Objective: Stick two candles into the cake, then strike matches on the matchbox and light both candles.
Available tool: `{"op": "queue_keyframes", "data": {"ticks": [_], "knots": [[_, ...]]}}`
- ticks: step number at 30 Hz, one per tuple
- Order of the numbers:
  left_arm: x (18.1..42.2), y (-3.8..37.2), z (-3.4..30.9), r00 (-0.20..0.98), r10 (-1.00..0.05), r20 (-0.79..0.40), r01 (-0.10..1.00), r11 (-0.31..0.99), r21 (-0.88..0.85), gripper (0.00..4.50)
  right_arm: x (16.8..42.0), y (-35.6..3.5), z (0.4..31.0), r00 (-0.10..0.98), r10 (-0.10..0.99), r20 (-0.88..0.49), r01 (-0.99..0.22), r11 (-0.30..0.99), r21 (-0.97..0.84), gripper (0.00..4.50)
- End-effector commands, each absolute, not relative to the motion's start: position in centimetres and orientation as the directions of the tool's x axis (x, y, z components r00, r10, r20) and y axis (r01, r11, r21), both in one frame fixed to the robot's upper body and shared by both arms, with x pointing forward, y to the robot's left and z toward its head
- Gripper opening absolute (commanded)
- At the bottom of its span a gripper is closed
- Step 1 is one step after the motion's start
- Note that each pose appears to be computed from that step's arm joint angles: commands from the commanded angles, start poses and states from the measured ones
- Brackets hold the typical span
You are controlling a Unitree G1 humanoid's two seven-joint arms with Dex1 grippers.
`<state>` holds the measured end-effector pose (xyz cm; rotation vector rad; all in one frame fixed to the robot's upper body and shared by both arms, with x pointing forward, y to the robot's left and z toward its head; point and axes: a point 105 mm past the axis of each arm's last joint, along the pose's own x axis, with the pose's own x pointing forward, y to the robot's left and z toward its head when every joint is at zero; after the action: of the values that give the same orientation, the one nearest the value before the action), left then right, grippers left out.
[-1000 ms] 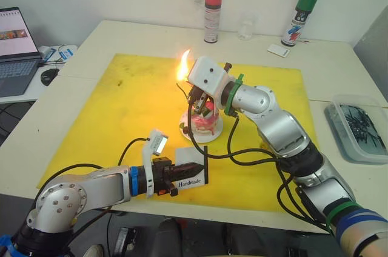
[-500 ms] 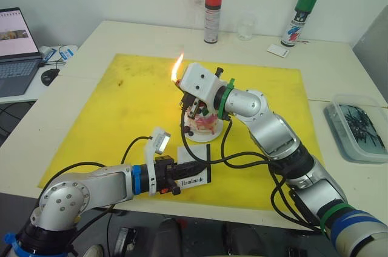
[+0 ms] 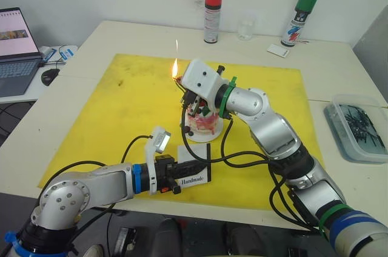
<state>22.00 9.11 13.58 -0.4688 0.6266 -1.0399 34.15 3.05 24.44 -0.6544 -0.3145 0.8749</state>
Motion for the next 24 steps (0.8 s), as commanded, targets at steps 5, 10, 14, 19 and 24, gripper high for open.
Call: {"op": "queue_keyframes", "data": {"ticks": [5,10,14,19,24], "knots": [[21.7,8.5,14.3,0.328,-0.919,-0.219,0.672,0.390,-0.629,0.00,31.8,1.9,28.2,0.545,0.818,0.186,-0.591,0.532,-0.607,0.02],[21.7,8.5,14.3,0.318,-0.922,-0.220,0.675,0.384,-0.630,0.00,29.7,1.2,28.6,0.457,0.865,0.207,-0.648,0.483,-0.589,0.02],[21.6,8.5,14.1,0.302,-0.926,-0.228,0.682,0.376,-0.628,0.00,27.2,-0.6,28.5,0.333,0.921,0.204,-0.782,0.390,-0.485,0.02],[21.6,8.2,13.9,0.274,-0.934,-0.229,0.699,0.357,-0.620,0.00,26.6,-6.5,27.6,0.395,0.914,0.099,-0.799,0.394,-0.454,0.02],[21.8,7.7,13.9,0.242,-0.947,-0.212,0.722,0.322,-0.612,0.00,30.0,-18.4,27.7,0.851,0.503,0.150,-0.417,0.822,-0.387,0.02]]}}
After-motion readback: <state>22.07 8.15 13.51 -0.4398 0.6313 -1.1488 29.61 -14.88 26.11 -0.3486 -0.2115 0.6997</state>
